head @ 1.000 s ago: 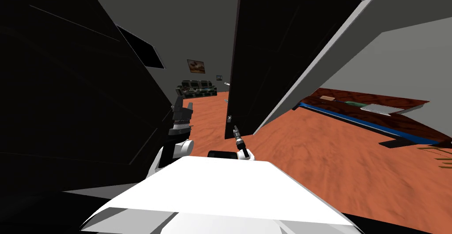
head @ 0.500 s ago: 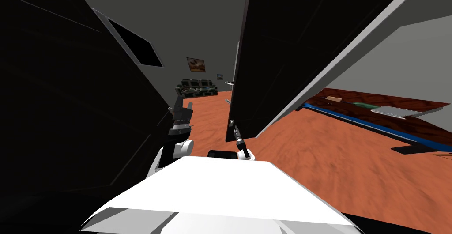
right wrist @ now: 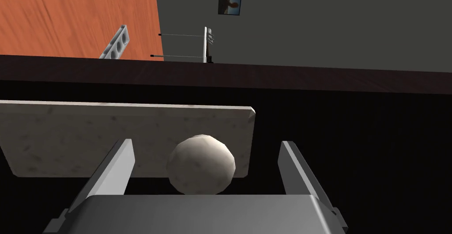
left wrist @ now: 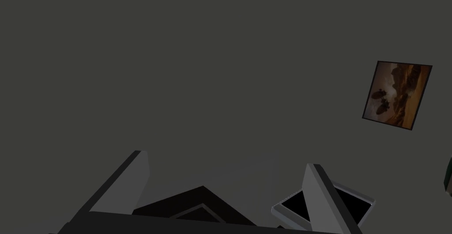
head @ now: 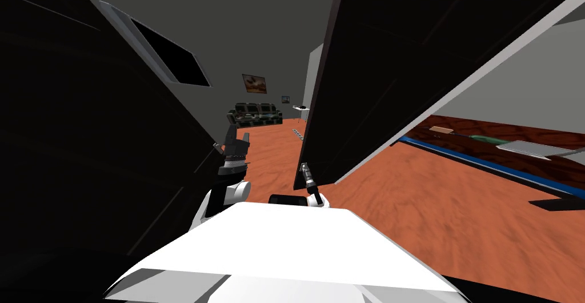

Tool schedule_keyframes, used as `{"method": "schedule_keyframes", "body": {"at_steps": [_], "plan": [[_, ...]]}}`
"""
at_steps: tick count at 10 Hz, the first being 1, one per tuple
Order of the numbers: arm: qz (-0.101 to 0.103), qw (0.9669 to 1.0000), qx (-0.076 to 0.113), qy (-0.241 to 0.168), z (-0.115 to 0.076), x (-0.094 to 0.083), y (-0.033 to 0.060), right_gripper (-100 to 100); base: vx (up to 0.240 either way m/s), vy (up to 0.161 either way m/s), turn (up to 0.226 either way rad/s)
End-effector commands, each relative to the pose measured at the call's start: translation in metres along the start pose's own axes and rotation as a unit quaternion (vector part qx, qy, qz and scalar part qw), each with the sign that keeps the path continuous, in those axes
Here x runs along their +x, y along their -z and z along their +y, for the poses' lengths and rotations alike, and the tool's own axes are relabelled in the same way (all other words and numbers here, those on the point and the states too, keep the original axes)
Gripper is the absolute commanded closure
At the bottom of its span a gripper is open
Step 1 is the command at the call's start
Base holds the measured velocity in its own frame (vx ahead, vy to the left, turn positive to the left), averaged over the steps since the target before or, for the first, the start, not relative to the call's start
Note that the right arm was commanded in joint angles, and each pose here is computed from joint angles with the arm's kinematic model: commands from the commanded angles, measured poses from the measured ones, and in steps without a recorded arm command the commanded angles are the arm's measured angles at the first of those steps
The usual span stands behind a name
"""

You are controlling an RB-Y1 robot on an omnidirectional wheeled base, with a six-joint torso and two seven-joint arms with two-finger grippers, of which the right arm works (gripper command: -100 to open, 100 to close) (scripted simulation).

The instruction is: Push the door open

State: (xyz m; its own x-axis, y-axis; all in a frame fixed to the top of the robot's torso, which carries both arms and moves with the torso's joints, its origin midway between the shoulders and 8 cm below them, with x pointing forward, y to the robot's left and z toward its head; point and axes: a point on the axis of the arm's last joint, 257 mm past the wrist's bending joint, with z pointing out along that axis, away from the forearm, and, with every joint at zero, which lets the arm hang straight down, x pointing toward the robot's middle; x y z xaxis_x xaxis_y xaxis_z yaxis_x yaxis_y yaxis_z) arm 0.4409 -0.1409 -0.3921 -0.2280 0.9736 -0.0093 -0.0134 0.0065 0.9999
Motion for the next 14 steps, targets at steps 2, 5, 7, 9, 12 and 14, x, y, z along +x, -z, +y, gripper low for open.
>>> {"method": "schedule_keyframes", "body": {"at_steps": [2, 5, 7, 9, 12, 14], "plan": [[0.0, 1.0, 0.0, 0.0, 0.0, 0.0, 0.0, 100, 0.025, 0.01, -0.001], [0.0, 1.0, 0.0, 0.0, 0.0, 0.0, 0.0, 100, -0.015, -0.006, 0.005], [0.0, 1.0, 0.0, 0.0, 0.0, 0.0, 0.0, 100, 0.0, 0.0, 0.0], [-0.01, 0.9999, 0.003, 0.004, -0.002, -0.011, 0.0006, 100, 0.132, 0.058, -0.037], [-0.028, 0.9996, 0.004, 0.008, -0.002, -0.03, 0.0006, 100, 0.178, 0.072, -0.034], [-0.044, 0.999, 0.005, 0.011, -0.002, -0.045, 0.0007, 100, 0.195, 0.086, -0.051]]}}
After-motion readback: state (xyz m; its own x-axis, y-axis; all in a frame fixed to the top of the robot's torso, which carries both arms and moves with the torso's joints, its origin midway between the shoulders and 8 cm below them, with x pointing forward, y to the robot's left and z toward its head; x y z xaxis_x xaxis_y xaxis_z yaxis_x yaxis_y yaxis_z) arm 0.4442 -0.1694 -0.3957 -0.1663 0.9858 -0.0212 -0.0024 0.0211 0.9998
